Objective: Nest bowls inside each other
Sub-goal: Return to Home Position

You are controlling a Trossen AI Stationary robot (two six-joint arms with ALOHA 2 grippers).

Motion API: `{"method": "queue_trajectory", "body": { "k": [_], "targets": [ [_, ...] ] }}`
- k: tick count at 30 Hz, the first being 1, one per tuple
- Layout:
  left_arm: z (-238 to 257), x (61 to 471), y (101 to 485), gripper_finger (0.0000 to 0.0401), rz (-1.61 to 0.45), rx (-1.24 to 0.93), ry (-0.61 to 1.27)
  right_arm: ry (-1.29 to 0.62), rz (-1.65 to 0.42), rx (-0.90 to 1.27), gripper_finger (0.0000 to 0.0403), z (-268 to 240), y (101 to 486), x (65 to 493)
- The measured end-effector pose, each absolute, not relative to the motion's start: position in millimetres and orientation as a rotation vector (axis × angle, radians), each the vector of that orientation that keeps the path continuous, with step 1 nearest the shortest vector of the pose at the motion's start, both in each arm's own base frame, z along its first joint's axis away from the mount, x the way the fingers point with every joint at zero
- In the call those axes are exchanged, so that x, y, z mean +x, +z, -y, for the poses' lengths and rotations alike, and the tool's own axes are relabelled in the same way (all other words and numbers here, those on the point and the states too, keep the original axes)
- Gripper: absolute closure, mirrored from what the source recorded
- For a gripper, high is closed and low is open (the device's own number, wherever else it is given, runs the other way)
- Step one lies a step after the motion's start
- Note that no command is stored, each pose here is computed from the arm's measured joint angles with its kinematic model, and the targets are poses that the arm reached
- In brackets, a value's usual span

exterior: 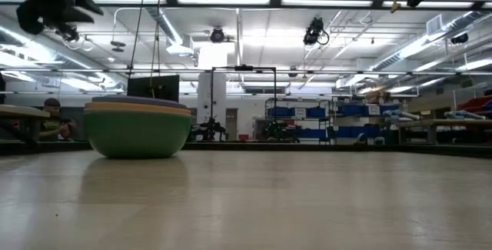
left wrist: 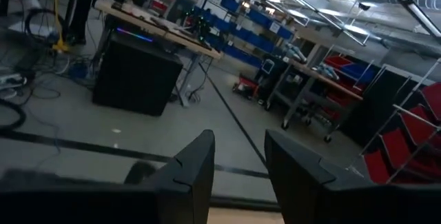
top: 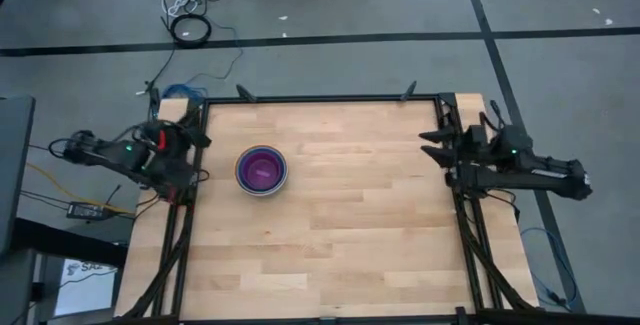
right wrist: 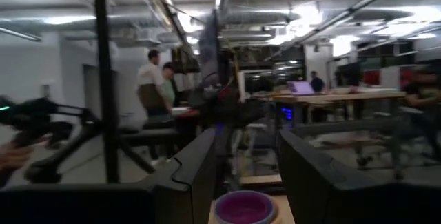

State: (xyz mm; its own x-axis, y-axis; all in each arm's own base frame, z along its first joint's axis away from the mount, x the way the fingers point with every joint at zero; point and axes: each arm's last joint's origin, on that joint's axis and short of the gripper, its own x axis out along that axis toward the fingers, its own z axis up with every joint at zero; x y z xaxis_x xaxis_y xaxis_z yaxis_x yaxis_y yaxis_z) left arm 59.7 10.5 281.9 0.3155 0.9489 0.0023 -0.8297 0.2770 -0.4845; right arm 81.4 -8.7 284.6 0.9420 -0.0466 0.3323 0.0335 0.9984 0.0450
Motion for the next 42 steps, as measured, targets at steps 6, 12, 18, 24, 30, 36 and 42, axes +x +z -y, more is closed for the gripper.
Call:
{"method": "queue_trajectory", "body": {
  "k": [6,12,18,24,30,36,42],
  "targets": [
    [-18,37,306,0.0263,0.327,-0.447,1.220,0.001,0.306,0.073,0.0259,5,276,62],
    [-21,27,305,0.0263,0.329,-0.455,1.218,0.008,0.271,0.098,0.0259,4,271,59],
    [-24,20,299,0.0263,0.336,-0.467,1.217,0.003,0.259,0.099,0.0259,5,271,60],
    [-24,21,281,0.0263,0.292,-0.471,1.213,0.002,0.259,0.099,0.0259,5,270,60],
    [-20,32,247,0.0263,0.262,-0.494,1.214,-0.003,0.246,0.127,0.0259,6,255,69],
    [-19,35,220,0.0263,0.345,-0.535,1.213,-0.039,0.223,0.174,0.0259,9,234,79],
    [-19,35,208,0.0263,0.391,-0.545,1.206,-0.037,0.226,0.192,0.0259,10,223,84]
  ]
}}
